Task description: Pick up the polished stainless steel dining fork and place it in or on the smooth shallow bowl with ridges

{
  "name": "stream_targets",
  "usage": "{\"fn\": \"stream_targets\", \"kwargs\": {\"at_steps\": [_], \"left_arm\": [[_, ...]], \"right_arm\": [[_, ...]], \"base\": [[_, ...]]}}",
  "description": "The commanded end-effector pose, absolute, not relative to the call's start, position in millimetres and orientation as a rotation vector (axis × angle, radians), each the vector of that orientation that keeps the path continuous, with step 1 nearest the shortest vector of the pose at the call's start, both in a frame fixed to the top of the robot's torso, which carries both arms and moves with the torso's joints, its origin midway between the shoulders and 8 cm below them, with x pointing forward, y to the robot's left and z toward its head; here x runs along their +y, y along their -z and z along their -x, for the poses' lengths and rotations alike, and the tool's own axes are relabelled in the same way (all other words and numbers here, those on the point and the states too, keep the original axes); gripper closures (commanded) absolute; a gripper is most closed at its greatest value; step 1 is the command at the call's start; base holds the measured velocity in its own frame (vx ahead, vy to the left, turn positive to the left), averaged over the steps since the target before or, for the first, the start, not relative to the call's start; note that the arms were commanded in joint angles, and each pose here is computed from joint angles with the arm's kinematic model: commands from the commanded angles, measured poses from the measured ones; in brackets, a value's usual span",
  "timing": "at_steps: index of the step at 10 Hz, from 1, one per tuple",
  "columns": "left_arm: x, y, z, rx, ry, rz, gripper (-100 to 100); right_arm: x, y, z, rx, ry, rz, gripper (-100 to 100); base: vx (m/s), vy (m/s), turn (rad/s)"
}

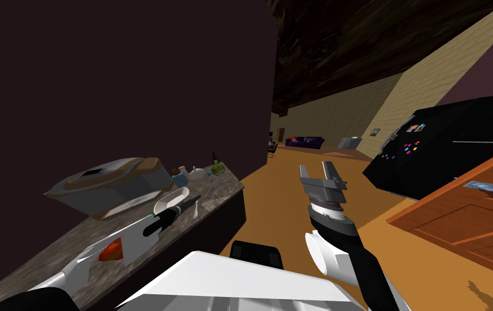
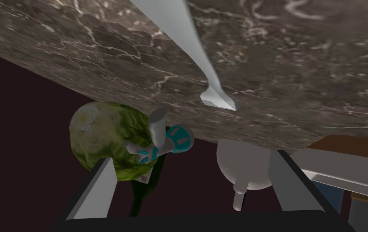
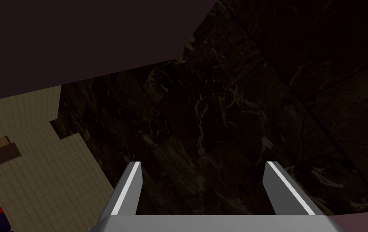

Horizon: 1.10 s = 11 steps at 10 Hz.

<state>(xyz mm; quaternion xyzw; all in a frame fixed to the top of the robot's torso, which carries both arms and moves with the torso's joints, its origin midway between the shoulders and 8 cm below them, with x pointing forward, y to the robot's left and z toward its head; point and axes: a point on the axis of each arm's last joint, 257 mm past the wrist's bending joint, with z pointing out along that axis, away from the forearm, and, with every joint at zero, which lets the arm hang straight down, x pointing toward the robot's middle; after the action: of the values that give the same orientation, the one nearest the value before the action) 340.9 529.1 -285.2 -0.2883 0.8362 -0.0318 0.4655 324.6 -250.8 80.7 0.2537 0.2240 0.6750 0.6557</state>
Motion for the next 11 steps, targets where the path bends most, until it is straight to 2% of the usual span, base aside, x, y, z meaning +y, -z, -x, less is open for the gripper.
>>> {"fn": "stream_targets", "kwargs": {"at_steps": [1, 6, 7, 8, 11], "left_arm": [[535.0, 298.8, -329.6, 2.099, 0.034, 0.708, -100], [542.9, 322.3, -304.8, 2.185, -0.033, 0.713, -100], [543.3, 323.5, -303.8, 2.188, -0.035, 0.714, 0], [548.8, 330.8, -301.1, 2.183, -0.041, 0.728, -100], [552.2, 336.5, -298.4, 2.18, -0.046, 0.737, -100]], "right_arm": [[-250.8, -80.7, -324.6, 0.508, -1.53, -0.575, 0], [-250.8, -80.7, -324.6, 0.508, -1.53, -0.575, 0], [-250.8, -80.8, -324.6, 0.508, -1.53, -0.575, 0], [-250.8, -80.8, -324.6, 0.508, -1.53, -0.575, 0], [-250.8, -80.7, -324.6, 0.508, -1.53, -0.575, 0]], "base": [[0.046, -0.012, -0.058], [0.038, -0.004, -0.041], [0.0, 0.0, 0.0], [0.028, 0.008, -0.086], [0.034, 0.012, -0.057]]}}
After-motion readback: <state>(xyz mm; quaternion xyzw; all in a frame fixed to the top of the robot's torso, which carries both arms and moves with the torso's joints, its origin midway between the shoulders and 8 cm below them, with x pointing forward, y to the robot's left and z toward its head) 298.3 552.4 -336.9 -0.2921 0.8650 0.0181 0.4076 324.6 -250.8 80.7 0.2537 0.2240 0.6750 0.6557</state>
